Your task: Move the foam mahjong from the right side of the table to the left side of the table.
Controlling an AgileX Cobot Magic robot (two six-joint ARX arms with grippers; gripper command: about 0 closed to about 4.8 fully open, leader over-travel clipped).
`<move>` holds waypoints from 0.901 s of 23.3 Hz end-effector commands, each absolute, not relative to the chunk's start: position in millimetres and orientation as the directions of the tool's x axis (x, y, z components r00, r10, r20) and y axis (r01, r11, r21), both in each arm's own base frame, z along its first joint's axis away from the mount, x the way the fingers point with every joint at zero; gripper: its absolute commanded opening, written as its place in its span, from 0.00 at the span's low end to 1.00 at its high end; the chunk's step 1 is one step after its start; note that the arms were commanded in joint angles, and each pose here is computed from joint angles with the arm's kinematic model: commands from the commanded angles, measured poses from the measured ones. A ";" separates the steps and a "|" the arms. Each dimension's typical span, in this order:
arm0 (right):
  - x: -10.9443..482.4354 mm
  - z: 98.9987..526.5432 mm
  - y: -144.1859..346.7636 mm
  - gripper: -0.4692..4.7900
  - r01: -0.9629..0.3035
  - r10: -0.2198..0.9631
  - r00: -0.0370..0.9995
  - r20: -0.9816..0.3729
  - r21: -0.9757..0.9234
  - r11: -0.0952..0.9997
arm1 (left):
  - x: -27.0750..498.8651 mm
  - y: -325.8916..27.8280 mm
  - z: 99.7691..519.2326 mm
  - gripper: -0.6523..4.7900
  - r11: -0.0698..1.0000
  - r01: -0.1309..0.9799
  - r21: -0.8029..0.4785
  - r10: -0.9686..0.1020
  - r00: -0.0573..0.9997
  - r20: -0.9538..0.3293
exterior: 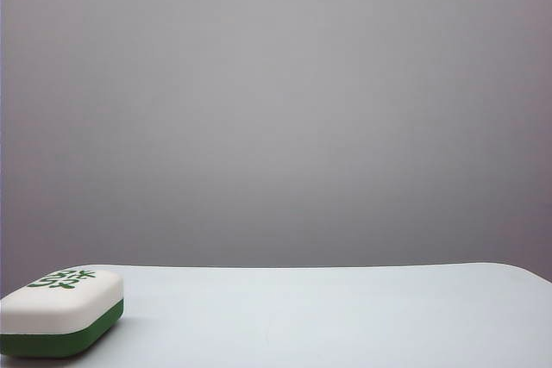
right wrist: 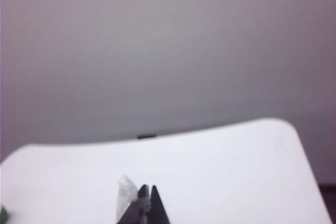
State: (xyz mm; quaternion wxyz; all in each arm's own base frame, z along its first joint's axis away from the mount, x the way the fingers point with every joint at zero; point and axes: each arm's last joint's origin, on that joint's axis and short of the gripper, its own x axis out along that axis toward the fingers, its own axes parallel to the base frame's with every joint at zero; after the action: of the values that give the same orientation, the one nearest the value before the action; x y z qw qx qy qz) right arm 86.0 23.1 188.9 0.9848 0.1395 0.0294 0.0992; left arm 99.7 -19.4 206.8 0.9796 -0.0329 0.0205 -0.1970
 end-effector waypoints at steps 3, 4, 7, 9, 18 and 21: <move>91.8 165.3 24.9 0.08 -0.178 0.204 0.976 -0.071 0.273 0.945 | 102.7 -17.3 192.8 0.11 0.924 0.363 -0.120 -0.363 0.932 0.025; 92.4 161.4 25.1 0.08 -0.174 0.203 0.976 -0.082 0.271 0.947 | 102.5 -14.6 191.3 0.11 0.930 0.345 -0.124 -0.345 0.938 0.021; 93.3 156.4 24.7 0.08 -0.151 0.182 0.979 -0.096 0.261 0.953 | 100.8 -8.9 189.8 0.11 0.934 0.335 -0.125 -0.334 0.942 0.023; 93.9 154.2 24.3 0.08 -0.142 0.171 0.980 -0.099 0.246 0.959 | 99.3 -3.9 186.3 0.11 0.941 0.313 -0.131 -0.314 0.949 0.017; 95.6 153.3 16.3 0.08 -0.081 0.104 0.989 -0.109 0.192 0.978 | 96.5 8.1 165.3 0.11 0.954 0.246 -0.170 -0.252 0.968 -0.011; 96.3 152.1 10.7 0.08 -0.046 0.070 0.990 -0.121 0.196 0.980 | 96.7 7.3 161.4 0.11 0.963 0.225 -0.149 -0.233 0.971 -0.042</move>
State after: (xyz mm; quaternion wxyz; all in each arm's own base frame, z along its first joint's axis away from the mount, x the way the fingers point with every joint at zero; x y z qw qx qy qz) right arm 95.9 11.6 153.9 0.9928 0.0977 0.0625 0.0302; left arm 96.7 7.8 156.7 0.9887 -0.0867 0.0475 -0.1130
